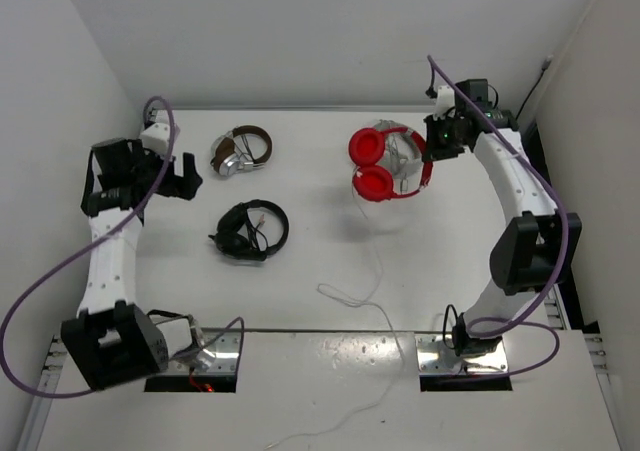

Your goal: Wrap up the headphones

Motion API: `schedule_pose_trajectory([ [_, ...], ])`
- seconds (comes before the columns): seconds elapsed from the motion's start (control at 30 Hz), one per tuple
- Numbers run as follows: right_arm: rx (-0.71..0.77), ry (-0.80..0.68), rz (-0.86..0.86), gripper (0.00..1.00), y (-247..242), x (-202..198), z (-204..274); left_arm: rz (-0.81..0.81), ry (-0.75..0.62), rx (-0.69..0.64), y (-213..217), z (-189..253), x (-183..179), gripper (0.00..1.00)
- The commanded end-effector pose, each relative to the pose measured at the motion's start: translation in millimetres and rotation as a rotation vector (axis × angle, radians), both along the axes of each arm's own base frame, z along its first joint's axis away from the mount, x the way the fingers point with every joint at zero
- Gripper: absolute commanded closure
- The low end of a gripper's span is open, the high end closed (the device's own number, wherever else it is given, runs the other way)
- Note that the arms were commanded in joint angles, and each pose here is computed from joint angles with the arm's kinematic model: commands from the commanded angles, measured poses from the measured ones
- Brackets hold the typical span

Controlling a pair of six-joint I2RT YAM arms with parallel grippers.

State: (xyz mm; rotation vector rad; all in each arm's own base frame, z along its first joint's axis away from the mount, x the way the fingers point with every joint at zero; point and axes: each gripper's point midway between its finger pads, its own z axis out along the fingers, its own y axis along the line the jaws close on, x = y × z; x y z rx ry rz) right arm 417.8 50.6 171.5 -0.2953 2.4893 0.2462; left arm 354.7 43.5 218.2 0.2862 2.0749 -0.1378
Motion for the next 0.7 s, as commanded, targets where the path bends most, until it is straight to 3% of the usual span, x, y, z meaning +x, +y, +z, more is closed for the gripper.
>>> schedule_pose_trajectory([
  [0.0, 0.096, -0.074, -0.097, 1.00, 2.7, 9.6, 44.8, -0.284, -0.143, -0.035, -69.3, 26.4, -27.8, 0.07],
  [0.13, 0.139, -0.148, -0.131, 1.00, 2.3, 13.0, 79.9, -0.512, -0.159, -0.072, -145.5, 23.4, -67.6, 0.07],
  [0.27, 0.164, -0.182, -0.189, 1.00, -15.5, 9.0, 96.3, -0.603, -0.133, -0.093, -190.3, 19.0, -86.7, 0.07],
  [0.67, 0.248, -0.245, -0.283, 1.00, -44.5, -2.0, 129.7, -0.605, -0.029, -0.140, -312.7, -23.4, -92.5, 0.12],
])
